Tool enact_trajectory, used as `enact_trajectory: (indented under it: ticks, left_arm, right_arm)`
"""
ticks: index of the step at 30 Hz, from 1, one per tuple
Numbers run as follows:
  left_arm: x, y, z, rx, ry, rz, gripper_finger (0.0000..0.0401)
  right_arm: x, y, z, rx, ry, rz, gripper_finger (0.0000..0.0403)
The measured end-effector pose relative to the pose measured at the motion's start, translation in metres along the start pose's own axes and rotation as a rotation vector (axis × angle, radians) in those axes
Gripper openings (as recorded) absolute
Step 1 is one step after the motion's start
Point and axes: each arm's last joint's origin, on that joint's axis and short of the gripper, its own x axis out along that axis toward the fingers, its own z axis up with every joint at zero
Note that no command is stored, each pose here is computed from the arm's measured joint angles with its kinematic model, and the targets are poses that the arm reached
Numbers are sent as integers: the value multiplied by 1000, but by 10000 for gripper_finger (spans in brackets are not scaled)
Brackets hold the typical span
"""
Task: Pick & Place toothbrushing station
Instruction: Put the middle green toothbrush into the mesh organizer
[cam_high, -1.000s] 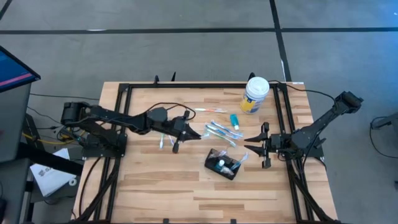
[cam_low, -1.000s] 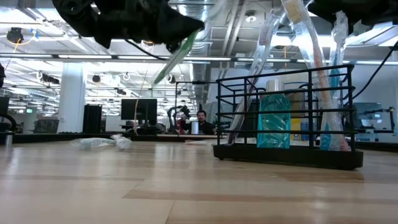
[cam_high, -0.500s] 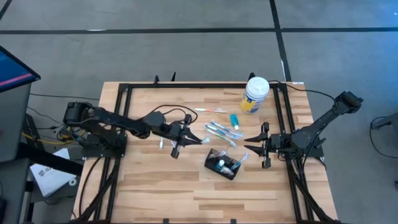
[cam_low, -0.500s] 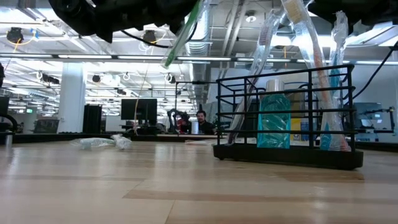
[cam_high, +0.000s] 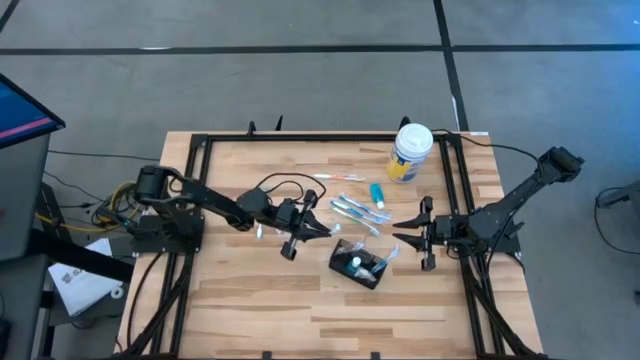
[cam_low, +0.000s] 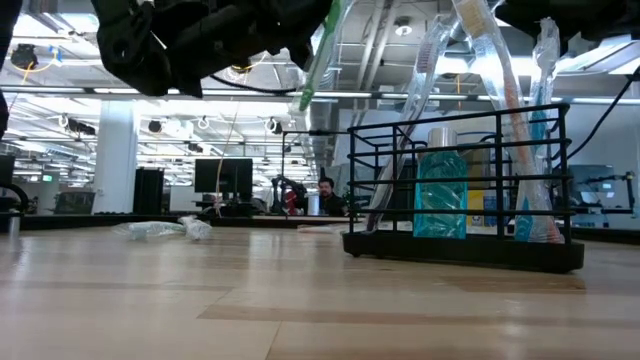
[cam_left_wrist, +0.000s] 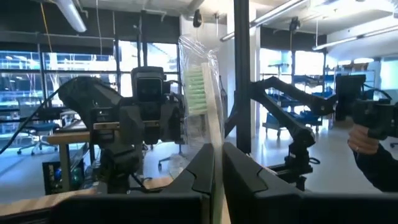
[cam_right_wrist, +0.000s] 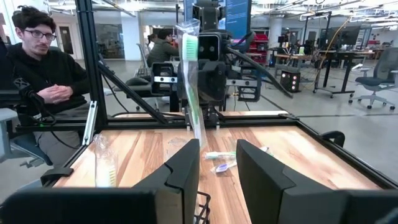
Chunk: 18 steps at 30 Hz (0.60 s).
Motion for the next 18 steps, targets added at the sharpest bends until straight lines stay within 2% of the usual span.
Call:
enact_trajectory:
  ticks: [12,18]
  left_arm:
    - [5,-19,-10,-20,-70,-26,7]
    - [6,-25,-9,20,-86,-20,7]
  right_arm:
    - [0,0,0,0,0,0,98]
    - [0,0,0,0,0,0,98]
